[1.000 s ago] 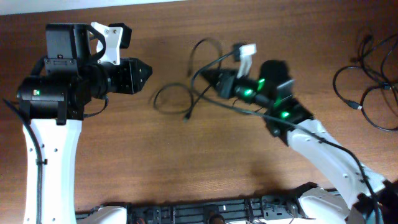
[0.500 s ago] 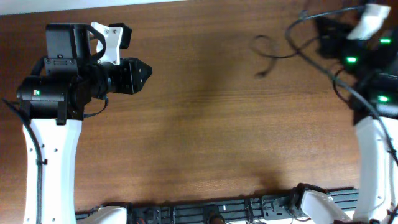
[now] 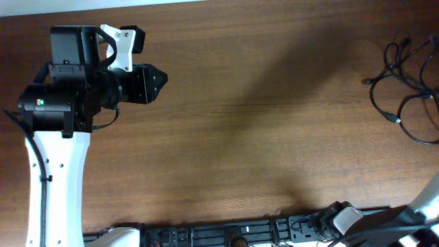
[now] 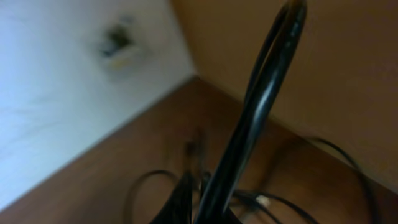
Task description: Untangle cables
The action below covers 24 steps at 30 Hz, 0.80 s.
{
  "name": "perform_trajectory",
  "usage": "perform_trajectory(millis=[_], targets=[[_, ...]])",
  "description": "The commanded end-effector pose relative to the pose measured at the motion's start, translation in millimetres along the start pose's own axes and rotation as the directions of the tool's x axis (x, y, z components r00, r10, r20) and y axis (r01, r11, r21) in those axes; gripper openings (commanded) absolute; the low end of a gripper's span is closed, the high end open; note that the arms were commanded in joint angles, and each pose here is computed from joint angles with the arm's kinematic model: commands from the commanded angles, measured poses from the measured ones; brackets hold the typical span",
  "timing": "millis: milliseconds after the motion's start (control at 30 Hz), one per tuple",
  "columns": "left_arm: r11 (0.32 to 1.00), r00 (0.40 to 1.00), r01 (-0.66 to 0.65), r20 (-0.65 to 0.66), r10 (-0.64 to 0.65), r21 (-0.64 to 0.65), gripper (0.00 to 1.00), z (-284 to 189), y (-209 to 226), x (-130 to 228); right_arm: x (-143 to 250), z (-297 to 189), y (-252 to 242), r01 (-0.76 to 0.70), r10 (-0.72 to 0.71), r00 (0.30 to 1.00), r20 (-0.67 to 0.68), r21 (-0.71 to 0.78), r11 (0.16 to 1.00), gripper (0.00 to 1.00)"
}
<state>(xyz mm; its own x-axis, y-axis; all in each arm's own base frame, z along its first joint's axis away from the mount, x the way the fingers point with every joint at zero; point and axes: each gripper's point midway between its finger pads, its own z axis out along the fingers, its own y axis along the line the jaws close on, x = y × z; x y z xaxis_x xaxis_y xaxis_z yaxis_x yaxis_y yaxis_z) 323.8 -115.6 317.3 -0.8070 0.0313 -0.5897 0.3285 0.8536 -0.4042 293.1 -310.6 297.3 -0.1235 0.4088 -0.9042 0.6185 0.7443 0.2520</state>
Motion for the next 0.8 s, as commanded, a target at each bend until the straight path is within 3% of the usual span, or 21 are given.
perform_trajectory(millis=[0,133,300,333,367,400,533,667,767], targets=[[0.999,0.999,-0.030,0.031,0.030,0.011,0.34,-10.3,-6.9,-4.1,13.1,15.2,-60.0,0.005,0.006,0.999,-0.037,0.274,0.962,0.04],[1.000,0.999,-0.028,0.027,0.028,0.011,0.35,-10.3,-6.9,-3.2,50.5,36.5,-103.4,0.003,0.057,0.991,-0.121,0.443,0.896,0.04],[0.998,0.999,-0.029,0.024,0.028,0.055,0.36,-10.5,-14.4,-2.3,98.4,63.5,-122.3,-0.012,0.132,0.967,-0.219,0.477,0.879,0.06],[0.998,0.999,-0.028,0.022,0.027,0.060,0.36,-10.6,-15.2,-1.7,106.6,67.3,-124.9,-0.026,0.156,0.961,-0.229,0.484,0.875,0.18],[0.998,0.999,-0.027,0.021,0.026,0.060,0.36,-10.6,-15.0,-1.4,115.1,71.3,-126.4,-0.038,0.176,0.954,-0.242,0.486,0.873,0.65],[0.998,1.000,-0.026,0.019,0.025,0.060,0.37,-10.6,-15.0,-0.9,120.6,75.2,-123.2,-0.047,0.185,0.949,-0.257,0.464,0.885,0.99],[0.998,0.999,-0.027,0.020,0.026,0.059,0.43,-10.6,-14.9,-1.2,113.4,84.7,-92.9,-0.092,0.182,0.947,-0.265,0.318,0.944,0.99],[0.998,0.999,-0.029,0.022,0.027,0.060,0.43,-10.6,-15.1,-1.9,78.6,81.3,-24.1,-0.042,0.064,0.970,-0.233,0.099,0.994,0.99],[0.998,0.999,-0.033,0.030,0.032,0.060,0.43,-10.7,-15.2,-3.7,56.2,63.3,53.9,0.010,-0.032,0.982,-0.184,-0.122,0.992,0.99]])
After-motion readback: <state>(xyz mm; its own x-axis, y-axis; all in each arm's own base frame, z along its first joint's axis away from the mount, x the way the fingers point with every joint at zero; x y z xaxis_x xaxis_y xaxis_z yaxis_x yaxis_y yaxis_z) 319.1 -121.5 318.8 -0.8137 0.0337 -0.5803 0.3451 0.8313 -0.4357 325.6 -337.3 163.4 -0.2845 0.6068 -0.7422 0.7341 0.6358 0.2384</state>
